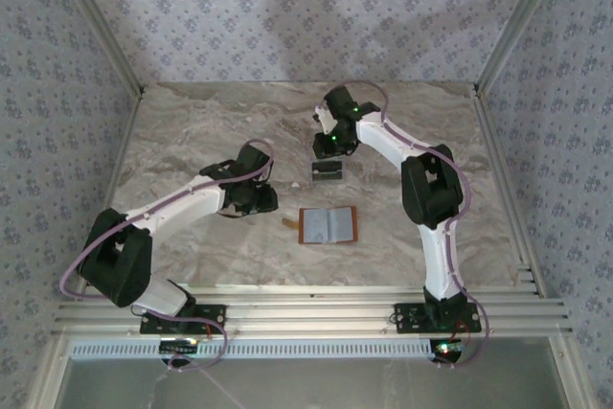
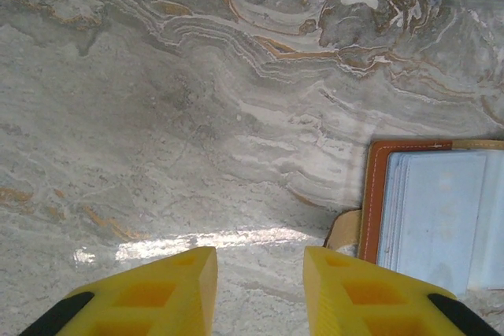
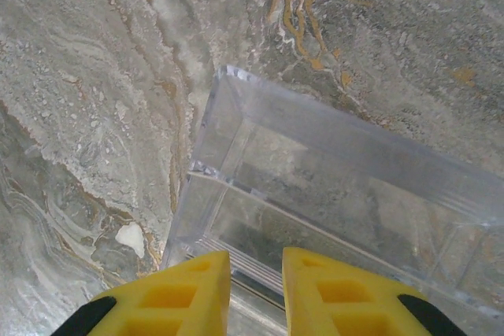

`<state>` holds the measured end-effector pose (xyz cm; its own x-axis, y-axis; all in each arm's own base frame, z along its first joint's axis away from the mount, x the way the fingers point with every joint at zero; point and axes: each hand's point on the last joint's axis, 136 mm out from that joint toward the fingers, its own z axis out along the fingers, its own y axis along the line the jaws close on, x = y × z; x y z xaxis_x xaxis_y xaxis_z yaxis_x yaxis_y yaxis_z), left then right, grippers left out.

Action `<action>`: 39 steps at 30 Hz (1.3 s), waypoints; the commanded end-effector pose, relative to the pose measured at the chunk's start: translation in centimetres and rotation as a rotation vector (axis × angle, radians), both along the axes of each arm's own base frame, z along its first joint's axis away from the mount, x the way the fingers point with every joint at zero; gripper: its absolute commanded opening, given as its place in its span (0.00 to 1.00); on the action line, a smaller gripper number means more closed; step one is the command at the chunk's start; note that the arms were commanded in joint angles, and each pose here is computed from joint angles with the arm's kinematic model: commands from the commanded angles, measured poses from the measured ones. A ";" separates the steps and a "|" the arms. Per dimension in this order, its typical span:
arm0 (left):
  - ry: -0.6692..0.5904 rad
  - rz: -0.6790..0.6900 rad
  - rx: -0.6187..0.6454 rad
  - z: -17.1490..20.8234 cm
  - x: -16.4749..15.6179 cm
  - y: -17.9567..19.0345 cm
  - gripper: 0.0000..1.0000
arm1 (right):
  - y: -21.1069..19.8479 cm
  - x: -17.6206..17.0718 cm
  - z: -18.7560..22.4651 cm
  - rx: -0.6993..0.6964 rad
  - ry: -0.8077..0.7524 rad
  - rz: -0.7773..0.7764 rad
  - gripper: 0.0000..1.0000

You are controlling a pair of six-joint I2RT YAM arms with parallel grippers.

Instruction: Take the credit cards out of the card holder

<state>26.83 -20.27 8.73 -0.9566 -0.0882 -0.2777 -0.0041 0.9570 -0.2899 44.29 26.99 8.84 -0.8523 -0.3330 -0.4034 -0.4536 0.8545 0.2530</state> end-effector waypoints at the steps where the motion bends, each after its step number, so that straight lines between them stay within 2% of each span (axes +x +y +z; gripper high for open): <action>1: -0.007 -0.002 0.018 0.5 -0.5 0.6 0.35 | -0.1 1.4 1.4 0.001 -0.042 -0.024 0.26; 8: -0.014 -0.001 0.013 0.7 -0.3 0.4 0.35 | 0.2 2.0 3.6 0.028 -0.105 -0.034 0.26; 25: -0.014 -0.008 0.016 0.9 -0.4 0.5 0.35 | -0.2 2.2 -1.7 -0.006 -0.015 -0.043 0.26; 28: -0.014 -0.006 0.017 0.9 -0.4 0.5 0.35 | -0.2 2.0 -0.7 -0.010 -0.036 -0.032 0.26; 34: -0.028 -0.005 0.015 1.3 -0.1 0.5 0.35 | -0.2 1.8 3.9 -0.009 -0.126 -0.038 0.26; 39: -0.038 -0.008 0.010 1.4 0.3 0.2 0.35 | -0.7 0.4 5.8 -0.020 -0.130 -0.038 0.26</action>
